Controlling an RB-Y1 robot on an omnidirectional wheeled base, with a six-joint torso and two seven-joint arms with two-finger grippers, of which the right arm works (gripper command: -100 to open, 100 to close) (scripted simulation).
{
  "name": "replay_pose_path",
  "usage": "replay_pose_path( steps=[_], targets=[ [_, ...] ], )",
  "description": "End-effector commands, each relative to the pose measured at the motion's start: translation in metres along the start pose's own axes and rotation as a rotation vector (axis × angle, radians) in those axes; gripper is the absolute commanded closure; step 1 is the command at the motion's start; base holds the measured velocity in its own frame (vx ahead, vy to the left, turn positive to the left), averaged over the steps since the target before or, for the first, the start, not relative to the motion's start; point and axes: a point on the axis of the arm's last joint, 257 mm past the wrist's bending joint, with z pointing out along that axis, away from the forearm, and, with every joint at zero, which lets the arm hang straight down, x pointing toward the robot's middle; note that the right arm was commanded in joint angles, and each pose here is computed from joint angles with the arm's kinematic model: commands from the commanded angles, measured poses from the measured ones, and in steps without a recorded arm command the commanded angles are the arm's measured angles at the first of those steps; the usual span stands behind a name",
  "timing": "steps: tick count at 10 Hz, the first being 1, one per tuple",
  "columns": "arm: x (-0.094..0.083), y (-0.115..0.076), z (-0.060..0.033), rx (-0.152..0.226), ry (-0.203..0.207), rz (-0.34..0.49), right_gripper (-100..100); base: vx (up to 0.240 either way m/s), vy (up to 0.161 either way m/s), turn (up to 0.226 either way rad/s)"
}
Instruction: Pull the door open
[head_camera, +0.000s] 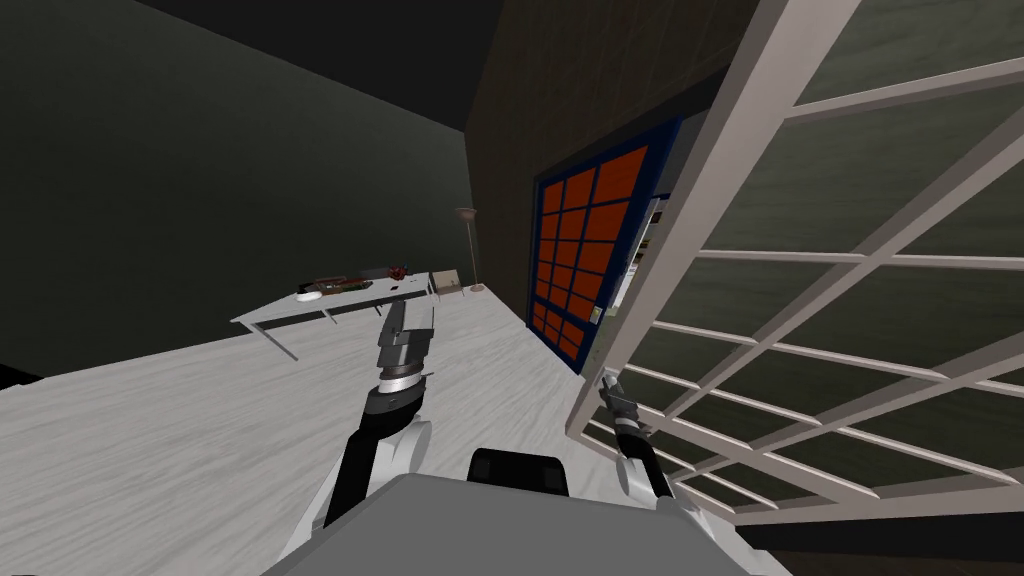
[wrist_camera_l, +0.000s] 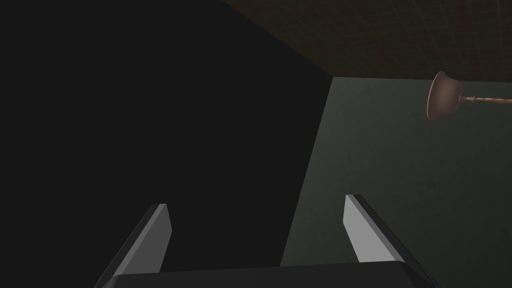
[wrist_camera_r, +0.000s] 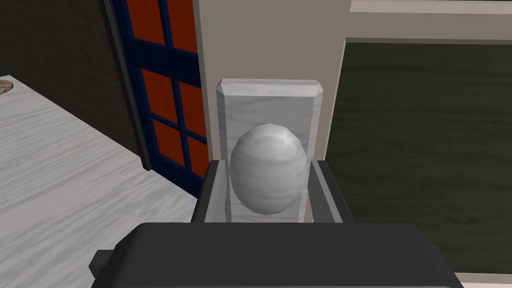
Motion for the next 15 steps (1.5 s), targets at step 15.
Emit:
replay_pose_path(
  steps=[15],
  targets=[
    [0.002,-0.029,-0.0271,0.243,0.007,0.003,100,-0.197,-0.032,0.063]
  ],
)
